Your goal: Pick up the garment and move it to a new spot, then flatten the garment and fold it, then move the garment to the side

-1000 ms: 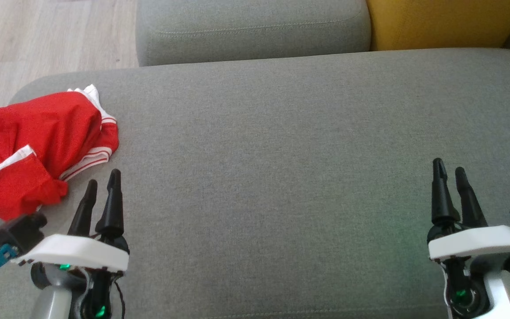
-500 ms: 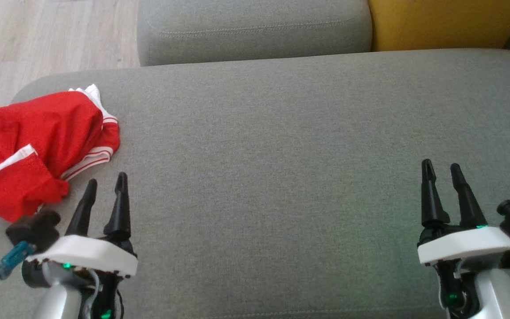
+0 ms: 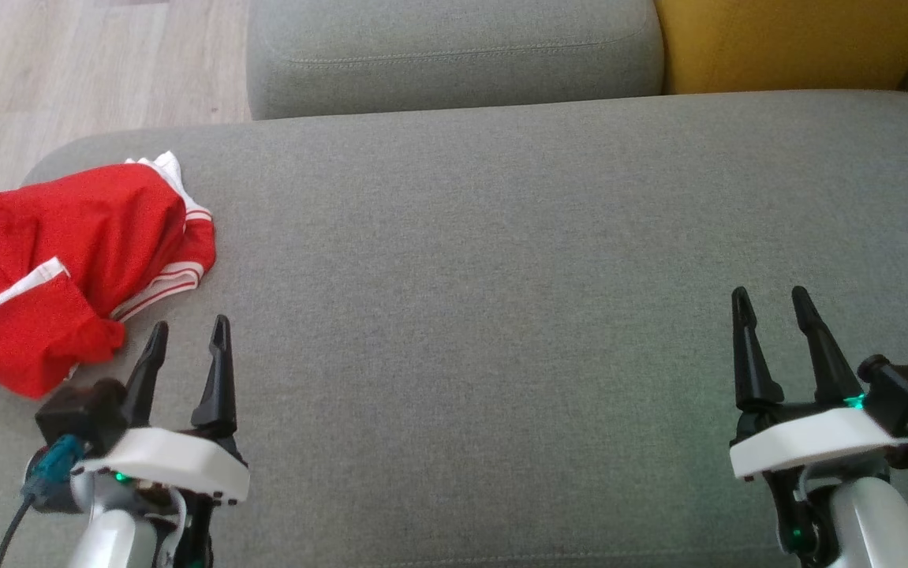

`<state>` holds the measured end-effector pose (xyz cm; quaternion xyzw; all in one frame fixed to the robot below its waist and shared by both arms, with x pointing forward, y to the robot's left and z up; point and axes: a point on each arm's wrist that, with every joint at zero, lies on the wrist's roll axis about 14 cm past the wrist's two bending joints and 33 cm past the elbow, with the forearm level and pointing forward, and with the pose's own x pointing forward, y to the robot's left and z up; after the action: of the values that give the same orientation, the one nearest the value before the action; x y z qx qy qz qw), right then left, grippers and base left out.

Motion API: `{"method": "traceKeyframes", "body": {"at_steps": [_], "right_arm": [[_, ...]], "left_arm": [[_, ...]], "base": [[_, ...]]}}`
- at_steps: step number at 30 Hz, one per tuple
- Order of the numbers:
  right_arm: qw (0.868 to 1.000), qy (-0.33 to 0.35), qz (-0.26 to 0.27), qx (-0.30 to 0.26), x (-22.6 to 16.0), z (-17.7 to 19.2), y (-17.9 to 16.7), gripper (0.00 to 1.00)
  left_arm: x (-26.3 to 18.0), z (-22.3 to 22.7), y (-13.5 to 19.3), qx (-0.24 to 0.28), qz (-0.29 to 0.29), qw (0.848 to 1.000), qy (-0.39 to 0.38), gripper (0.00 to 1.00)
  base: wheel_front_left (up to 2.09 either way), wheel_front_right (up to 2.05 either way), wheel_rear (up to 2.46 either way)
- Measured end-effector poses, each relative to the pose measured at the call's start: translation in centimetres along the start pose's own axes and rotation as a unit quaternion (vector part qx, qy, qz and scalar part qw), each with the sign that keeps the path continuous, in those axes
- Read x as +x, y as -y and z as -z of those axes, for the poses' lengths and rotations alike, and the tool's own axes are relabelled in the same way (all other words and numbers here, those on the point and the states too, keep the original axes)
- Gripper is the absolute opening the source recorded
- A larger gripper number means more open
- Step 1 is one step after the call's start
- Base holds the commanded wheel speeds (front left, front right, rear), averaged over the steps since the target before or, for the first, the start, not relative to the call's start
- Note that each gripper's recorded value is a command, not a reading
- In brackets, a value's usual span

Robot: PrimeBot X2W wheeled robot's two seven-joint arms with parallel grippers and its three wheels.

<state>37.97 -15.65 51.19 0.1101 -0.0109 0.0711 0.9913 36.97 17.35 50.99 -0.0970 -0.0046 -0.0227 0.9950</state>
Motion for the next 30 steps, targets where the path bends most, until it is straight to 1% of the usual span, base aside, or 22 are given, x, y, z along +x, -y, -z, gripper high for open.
{"method": "traceKeyframes", "body": {"at_steps": [6,12,18,25,30], "right_arm": [[0.999,0.0,-0.006,-0.034,0.0,0.0,-0.2,1.0],[0.998,0.002,-0.006,-0.059,0.1,0.0,-0.1,1.0],[0.998,0.005,-0.001,-0.07,0.1,0.0,0.0,1.0],[0.997,0.008,0.001,-0.078,0.0,-0.1,0.0,1.0],[0.996,-0.004,0.001,-0.094,-0.5,0.7,0.0,1.0]], "left_arm": [[-0.1,-0.1,-0.1,0.038,0.0,0.999,0.008,1.0],[-0.3,-0.1,0.5,0.066,0.013,0.998,0.014,1.0],[-0.3,-0.2,0.5,0.091,0.015,0.996,0.023,1.0],[-0.4,-0.4,0.7,0.106,0.019,0.994,0.032,1.0],[-0.5,-0.2,0.9,0.121,0.026,0.992,0.034,1.0]], "base": [[0.0,0.0,0.0],[0.0,0.0,0.0],[0.0,0.0,0.0],[0.0,0.0,0.0],[0.0,0.0,0.0]]}}
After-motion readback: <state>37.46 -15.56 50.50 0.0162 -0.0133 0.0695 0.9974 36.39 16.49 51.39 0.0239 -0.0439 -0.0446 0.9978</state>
